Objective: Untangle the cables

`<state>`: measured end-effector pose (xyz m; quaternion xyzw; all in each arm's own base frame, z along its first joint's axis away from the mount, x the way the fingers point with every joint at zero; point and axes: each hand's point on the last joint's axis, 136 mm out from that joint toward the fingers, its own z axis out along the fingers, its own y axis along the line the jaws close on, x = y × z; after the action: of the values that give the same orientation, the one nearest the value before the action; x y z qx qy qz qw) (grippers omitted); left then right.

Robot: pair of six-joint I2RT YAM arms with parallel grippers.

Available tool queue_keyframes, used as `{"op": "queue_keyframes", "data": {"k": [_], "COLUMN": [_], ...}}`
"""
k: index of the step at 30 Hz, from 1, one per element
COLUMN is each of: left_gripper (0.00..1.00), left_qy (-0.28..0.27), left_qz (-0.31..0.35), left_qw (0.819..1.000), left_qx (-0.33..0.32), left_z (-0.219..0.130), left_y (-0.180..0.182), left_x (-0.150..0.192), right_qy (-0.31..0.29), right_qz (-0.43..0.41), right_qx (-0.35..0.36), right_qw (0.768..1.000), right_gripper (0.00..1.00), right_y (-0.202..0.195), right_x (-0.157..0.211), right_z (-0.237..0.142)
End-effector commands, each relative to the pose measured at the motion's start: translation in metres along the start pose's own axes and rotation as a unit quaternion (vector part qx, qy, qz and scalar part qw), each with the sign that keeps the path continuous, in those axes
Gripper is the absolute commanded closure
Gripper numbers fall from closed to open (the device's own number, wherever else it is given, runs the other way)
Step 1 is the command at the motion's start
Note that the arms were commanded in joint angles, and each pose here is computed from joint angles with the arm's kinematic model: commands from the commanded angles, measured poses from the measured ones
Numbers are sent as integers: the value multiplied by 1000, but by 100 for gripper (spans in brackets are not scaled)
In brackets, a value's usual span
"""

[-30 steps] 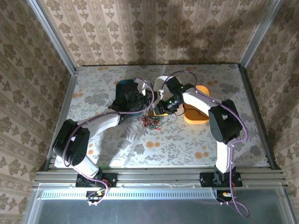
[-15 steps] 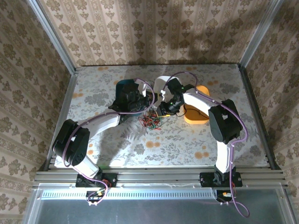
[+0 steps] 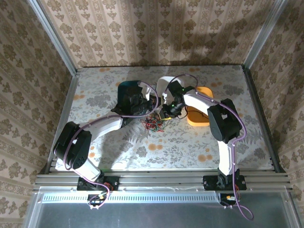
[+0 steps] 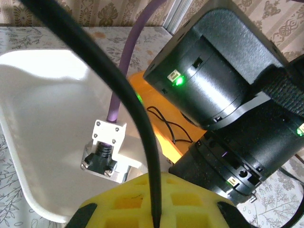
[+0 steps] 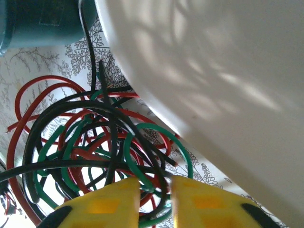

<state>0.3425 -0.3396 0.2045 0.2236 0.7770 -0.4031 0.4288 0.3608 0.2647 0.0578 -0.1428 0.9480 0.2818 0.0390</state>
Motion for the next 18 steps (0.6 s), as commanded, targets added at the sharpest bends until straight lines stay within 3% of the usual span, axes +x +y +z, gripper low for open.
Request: {"op": "queue_keyframes", "data": {"k": [1,5,11,15,18], "left_gripper": [100,100,50,38,36], "left_qy": [2,22,66,74,107], "left_qz": [17,16,16,16,33], "left_qw": [1000,1000,997,996,993], "left_qx": [10,0,-28,-38,-35], "left_z": [-10,-12,-18,-21,-19], "left_y": [-10,-4,12,21,22], "left_x": [-1,9,41,45,55], "right_qy": [-7,-28,-77,-82,-84], "right_qz": [-9,-13,-20,-23,-28], "right_qx": [6,6,-8,-2,0], "right_qw": [1000,999,997,996,996], "right_gripper": [86,95,97,98,98], "right_y": [0,4,17,20,21], "right_x": [-6,-7,0,20,35], "right_z": [0,-11,-50,-68,-78]}}
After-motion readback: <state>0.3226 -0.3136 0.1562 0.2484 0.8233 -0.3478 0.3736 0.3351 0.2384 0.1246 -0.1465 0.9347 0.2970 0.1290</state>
